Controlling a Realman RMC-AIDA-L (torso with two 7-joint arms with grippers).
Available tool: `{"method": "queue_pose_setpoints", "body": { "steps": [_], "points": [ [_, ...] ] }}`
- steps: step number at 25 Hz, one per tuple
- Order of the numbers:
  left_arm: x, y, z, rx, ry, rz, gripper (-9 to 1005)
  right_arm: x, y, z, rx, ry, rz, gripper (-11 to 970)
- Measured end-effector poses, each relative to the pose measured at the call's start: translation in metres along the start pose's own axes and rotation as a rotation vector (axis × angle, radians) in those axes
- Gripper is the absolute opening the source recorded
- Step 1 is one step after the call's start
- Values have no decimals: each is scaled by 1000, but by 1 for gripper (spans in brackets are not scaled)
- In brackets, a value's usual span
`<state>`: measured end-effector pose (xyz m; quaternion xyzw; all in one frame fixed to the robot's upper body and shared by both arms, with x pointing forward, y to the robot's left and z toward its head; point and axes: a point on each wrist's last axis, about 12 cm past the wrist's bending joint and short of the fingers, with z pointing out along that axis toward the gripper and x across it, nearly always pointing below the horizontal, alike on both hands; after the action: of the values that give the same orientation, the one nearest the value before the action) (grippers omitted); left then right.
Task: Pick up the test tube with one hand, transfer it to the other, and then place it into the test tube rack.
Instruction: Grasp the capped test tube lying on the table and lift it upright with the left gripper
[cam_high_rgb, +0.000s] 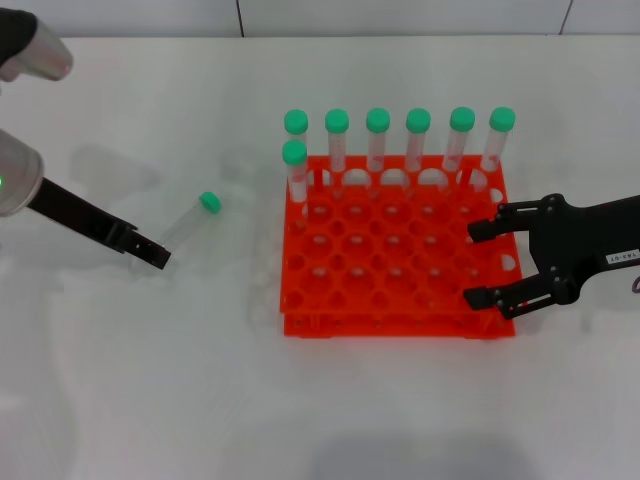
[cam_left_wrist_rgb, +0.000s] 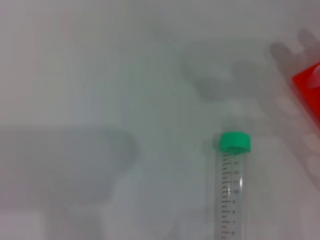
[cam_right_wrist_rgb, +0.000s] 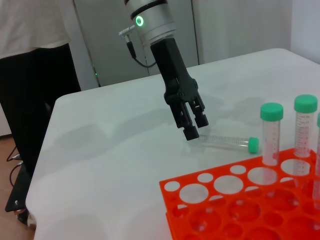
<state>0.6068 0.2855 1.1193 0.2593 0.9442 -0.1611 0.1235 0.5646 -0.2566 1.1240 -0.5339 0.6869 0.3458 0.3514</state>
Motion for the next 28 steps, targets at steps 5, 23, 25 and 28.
{"method": "queue_pose_setpoints", "body": {
  "steps": [5,23,25,28],
  "points": [
    [-2,-4,4,1,15,5,733,0,0,0,-1,3,-1,836],
    [-6,-5,12,-23,40,0,426,-1,-1,1,6,7,1,829],
    [-7,-5,14,-24,41,1,418,-1,-2,1,7,7,1,828],
    [-8,-6,16,-23,47,3,405,-1,-2,1,9,5,1,827]
  ]
}}
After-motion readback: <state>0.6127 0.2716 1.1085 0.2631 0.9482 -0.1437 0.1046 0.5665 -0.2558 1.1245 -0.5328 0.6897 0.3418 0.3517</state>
